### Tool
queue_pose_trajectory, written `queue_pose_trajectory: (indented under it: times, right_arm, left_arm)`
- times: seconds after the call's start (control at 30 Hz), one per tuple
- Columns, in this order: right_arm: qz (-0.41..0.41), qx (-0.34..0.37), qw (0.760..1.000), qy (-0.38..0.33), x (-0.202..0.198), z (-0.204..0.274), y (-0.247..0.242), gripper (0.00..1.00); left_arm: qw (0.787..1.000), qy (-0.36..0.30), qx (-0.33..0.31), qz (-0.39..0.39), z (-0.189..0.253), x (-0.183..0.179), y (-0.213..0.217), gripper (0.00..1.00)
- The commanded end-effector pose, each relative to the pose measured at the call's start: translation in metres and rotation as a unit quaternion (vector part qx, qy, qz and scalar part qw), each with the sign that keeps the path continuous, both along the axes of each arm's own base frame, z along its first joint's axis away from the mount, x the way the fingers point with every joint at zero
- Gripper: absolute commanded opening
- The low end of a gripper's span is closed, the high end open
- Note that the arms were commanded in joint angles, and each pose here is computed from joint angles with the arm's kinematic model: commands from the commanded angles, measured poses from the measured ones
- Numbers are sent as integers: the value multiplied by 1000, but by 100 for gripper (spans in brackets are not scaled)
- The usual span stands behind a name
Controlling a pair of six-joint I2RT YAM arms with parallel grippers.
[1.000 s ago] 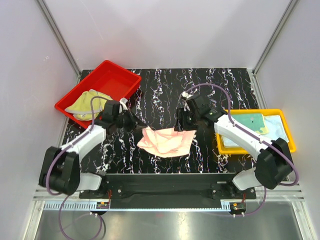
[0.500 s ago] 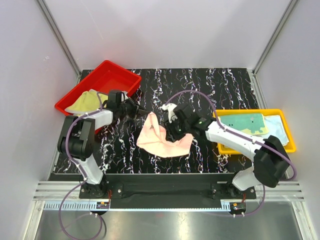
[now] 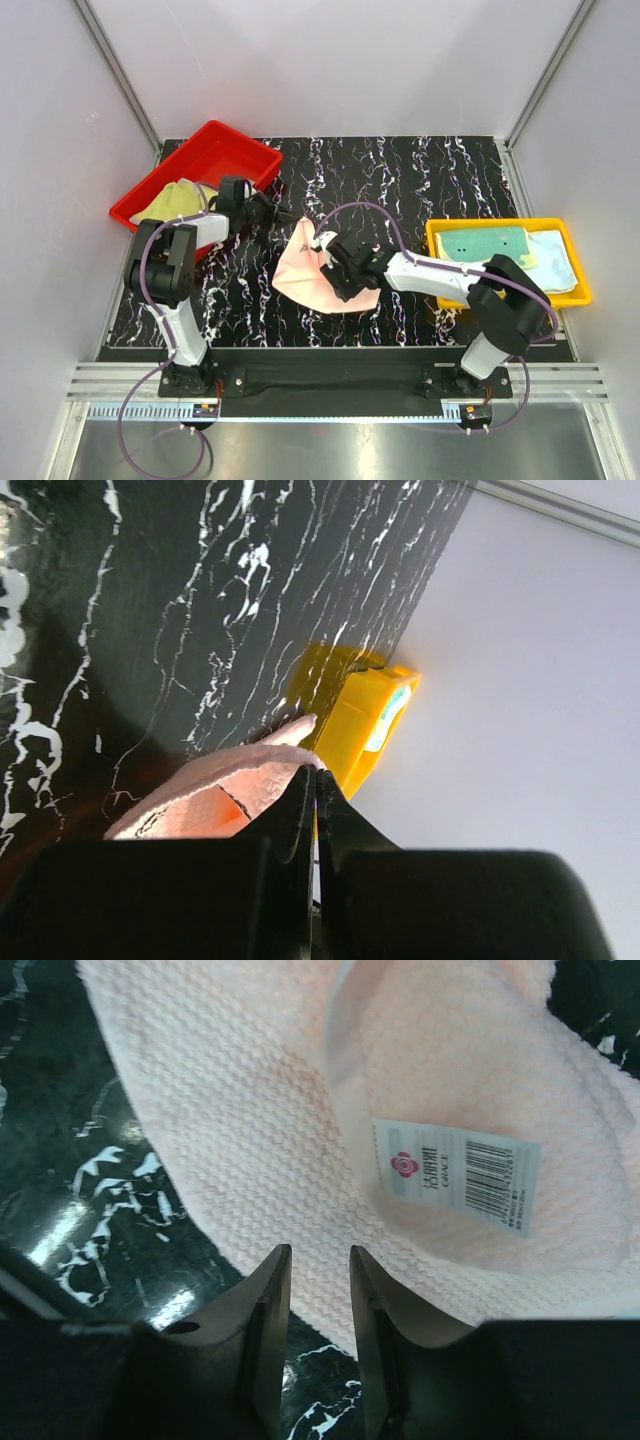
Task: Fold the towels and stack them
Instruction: Flatten out the crumpled towel
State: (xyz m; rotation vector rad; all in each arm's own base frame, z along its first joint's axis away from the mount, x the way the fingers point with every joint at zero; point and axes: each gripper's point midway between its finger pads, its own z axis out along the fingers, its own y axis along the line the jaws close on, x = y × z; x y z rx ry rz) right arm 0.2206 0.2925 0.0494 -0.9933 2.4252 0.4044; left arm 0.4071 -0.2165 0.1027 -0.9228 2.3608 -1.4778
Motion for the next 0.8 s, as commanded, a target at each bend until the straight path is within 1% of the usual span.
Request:
queue_pose_trajectory:
  times: [0.0, 0.03, 0.2, 0.27, 0.53, 0.77]
  right_arm:
    - [-7, -23, 999, -49, 20, -1, 2, 37]
    - [-16, -31, 998, -60, 26, 2, 2, 37]
    - [-28, -83, 994, -64, 33, -12, -9, 38]
    - [-31, -93, 992, -74, 35, -11, -10, 38]
    - [-31, -82, 990, -106, 44, 7, 1, 39]
    - [-32, -98, 989, -109, 51, 0, 6, 39]
  left_arm:
    - [999, -36, -6, 4, 19, 18, 0, 0]
    - [999, -36, -2, 4, 16, 18, 1, 0]
    - [999, -36, 27, 4, 13, 20, 6, 0]
    - [999, -38, 34, 3, 13, 21, 7, 0]
    - [999, -37, 37, 3, 11, 26, 7, 0]
    - [999, -32, 43, 3, 5, 27, 8, 0]
